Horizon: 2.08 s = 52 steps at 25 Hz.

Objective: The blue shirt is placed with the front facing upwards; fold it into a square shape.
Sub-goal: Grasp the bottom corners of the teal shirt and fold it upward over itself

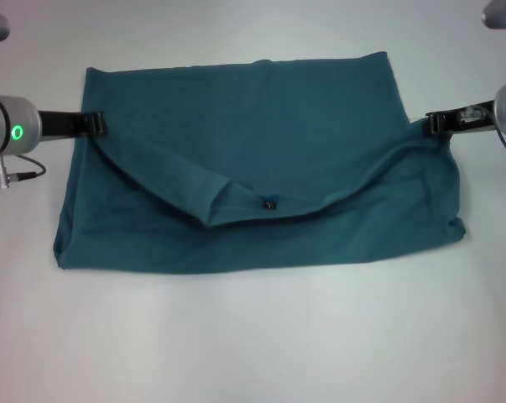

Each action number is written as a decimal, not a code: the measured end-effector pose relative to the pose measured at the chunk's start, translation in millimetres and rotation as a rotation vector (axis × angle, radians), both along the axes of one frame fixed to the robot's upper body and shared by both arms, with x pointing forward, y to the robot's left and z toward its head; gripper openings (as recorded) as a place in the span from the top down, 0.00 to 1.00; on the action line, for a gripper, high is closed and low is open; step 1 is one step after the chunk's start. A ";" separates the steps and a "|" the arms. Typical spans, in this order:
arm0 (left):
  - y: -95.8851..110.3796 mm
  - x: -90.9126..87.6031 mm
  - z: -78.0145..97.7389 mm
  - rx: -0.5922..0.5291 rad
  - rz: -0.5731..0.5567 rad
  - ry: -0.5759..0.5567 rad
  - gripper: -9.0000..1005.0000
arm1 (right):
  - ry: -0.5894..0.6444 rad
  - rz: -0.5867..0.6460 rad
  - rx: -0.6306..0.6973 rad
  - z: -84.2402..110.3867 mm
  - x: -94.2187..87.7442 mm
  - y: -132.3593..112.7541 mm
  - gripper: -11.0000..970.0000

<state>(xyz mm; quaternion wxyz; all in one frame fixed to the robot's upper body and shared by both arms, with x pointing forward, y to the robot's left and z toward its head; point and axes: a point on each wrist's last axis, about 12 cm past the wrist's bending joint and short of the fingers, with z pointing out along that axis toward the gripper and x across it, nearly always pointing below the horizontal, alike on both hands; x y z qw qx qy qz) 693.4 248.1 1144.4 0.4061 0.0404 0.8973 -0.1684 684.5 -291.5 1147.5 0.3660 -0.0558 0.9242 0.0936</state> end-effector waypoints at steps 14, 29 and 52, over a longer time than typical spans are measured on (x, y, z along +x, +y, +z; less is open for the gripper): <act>-8.2 9.9 3.3 0.099 -0.012 -0.091 0.98 | -0.096 0.021 -0.130 11.2 20.3 20.6 0.97; -17.1 14.3 5.6 0.130 -0.002 -0.143 0.98 | -0.144 0.048 -0.236 18.3 35.3 40.7 0.97; -25.5 5.8 -10.5 0.142 0.015 -0.138 0.98 | -0.139 0.106 -0.296 9.5 33.2 56.7 0.97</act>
